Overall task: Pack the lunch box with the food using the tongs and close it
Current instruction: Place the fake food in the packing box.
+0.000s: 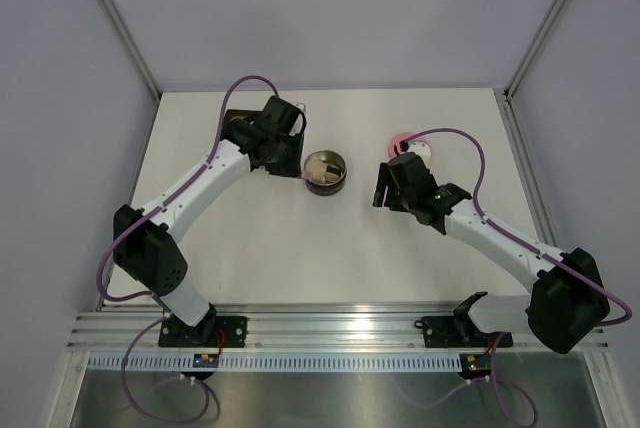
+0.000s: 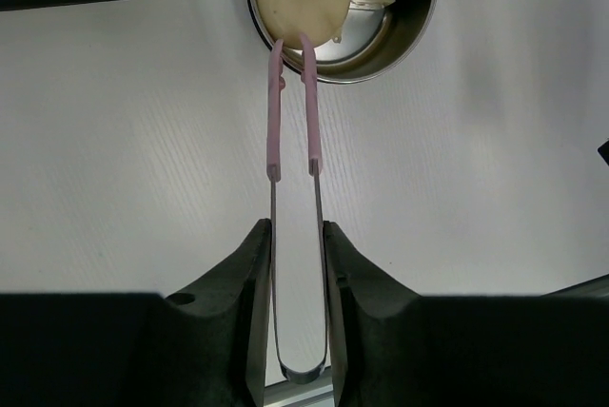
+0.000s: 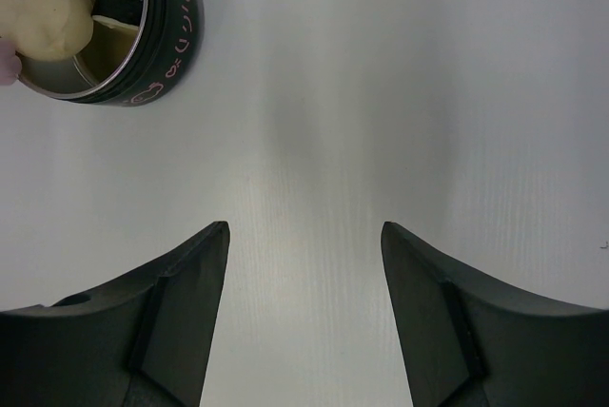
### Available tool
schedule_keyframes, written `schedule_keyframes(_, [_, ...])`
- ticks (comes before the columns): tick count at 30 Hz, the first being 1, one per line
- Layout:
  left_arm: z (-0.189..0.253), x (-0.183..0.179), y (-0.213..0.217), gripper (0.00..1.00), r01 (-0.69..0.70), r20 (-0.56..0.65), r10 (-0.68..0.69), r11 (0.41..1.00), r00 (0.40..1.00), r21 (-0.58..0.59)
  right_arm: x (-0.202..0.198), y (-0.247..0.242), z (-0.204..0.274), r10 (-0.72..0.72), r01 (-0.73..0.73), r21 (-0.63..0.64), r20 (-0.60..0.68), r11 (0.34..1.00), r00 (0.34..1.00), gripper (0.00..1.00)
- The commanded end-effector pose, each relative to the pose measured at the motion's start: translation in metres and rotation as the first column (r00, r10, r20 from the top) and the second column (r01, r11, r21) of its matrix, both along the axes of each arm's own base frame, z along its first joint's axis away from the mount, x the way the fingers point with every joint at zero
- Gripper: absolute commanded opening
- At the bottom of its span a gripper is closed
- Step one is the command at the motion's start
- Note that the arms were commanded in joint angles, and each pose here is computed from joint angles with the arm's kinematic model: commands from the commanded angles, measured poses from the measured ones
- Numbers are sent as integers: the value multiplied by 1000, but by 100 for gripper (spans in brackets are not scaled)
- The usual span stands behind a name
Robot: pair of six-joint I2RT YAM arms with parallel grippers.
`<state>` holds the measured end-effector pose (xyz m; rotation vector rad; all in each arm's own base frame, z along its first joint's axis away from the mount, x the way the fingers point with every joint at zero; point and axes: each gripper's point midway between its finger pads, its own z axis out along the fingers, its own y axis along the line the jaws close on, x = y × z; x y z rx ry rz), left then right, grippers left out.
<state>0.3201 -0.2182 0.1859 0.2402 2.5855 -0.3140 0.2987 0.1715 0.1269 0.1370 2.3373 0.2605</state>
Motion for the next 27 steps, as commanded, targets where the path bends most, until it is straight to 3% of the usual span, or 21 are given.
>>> schedule_keyframes(1, [33, 12, -15, 17, 12, 103, -3, 996, 995, -84, 7, 4, 12, -6, 4, 39, 43, 999, 999, 73])
schedule_keyframes(10, [45, 17, -20, 5, 19, 129, -6, 995, 992, -97, 7, 4, 13, -5, 3, 39, 46, 999, 999, 73])
schedule_keyframes(19, [70, 15, -18, 6, 25, 175, -5, 993, 985, -115, 9, 8, 12, 6, -8, 39, 39, 999, 999, 73])
schedule_keyframes(21, [67, 18, -21, 0, 27, 175, -7, 993, 985, -117, 10, 9, 12, 7, -9, 39, 39, 999, 999, 73])
schedule_keyframes(27, [45, 30, -31, 0, 31, 139, -17, 994, 990, -101, 10, 8, 12, 6, -7, 37, 38, 999, 999, 73])
